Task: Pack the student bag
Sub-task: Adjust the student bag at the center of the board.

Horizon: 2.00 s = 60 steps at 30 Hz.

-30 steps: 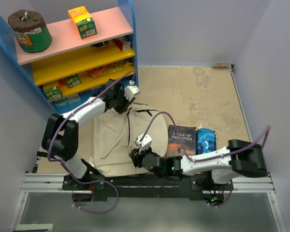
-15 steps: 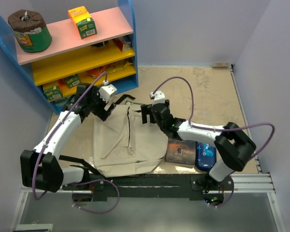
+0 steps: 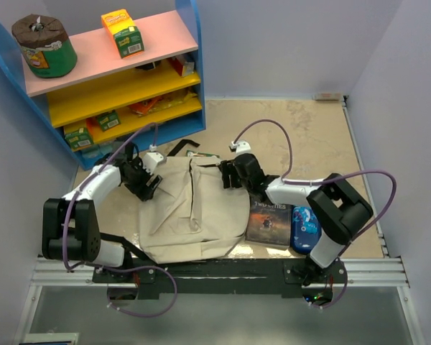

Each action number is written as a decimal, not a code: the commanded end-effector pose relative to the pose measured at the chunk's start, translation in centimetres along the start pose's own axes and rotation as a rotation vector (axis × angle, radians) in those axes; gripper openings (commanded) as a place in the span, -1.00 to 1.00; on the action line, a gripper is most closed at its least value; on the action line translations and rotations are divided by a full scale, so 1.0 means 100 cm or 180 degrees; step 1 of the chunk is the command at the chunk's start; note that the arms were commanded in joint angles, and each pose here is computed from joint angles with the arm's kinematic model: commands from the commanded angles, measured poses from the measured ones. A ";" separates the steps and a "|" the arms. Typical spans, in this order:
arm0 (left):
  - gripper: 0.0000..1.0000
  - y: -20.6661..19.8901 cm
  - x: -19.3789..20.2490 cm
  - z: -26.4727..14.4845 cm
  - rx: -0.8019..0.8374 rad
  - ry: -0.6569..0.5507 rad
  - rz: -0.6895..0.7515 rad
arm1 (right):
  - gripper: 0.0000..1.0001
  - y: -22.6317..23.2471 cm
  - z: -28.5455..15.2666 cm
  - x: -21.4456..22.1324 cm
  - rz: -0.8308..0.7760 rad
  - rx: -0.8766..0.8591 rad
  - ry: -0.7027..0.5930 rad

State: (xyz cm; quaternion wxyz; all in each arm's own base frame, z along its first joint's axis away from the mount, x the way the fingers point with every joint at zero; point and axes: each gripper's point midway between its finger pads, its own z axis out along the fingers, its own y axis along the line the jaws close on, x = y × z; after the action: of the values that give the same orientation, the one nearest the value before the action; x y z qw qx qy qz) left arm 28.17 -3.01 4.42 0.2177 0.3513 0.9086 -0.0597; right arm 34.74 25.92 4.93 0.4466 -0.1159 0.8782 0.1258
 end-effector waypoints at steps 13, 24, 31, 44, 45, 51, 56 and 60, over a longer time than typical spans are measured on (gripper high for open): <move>-1.00 0.020 -0.144 -0.032 0.0387 -0.1011 -0.0060 | -1.00 0.055 -0.089 -0.026 0.0502 -0.0946 -0.0309; -1.00 0.021 -0.183 -0.021 0.0232 -0.1010 0.0116 | 0.27 0.086 -0.122 0.044 0.0604 -0.0990 0.0187; -0.57 0.007 -0.154 -0.022 0.0152 -0.0787 0.0320 | 0.26 0.076 -0.133 -0.023 0.0347 -0.0668 -0.0288; -0.29 0.018 -0.131 -0.025 -0.0148 -0.0612 0.0473 | 0.13 0.041 -0.111 -0.013 -0.0086 0.0196 0.0037; -0.29 0.021 -0.130 -0.025 -0.0182 -0.0597 0.0472 | 0.14 0.036 -0.115 -0.011 -0.0094 0.0251 0.0043; -0.31 0.022 -0.140 -0.043 -0.0169 -0.0723 0.0510 | 0.19 0.016 -0.142 -0.014 0.0008 0.0339 -0.0045; -0.33 -0.020 -0.152 -0.063 0.0335 -0.0927 0.0514 | 0.18 0.025 -0.151 -0.042 -0.0094 0.0132 -0.0312; -0.30 -0.085 -0.151 -0.046 0.0764 -0.0910 0.0739 | 0.19 0.055 -0.138 -0.058 -0.0408 -0.0290 -0.0542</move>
State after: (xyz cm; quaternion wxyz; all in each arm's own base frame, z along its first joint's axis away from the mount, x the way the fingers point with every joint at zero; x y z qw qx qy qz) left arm 34.63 -11.73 14.01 0.3079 0.4226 0.8442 -0.1178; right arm 24.70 24.38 16.69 0.4848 -0.1199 0.8584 0.1175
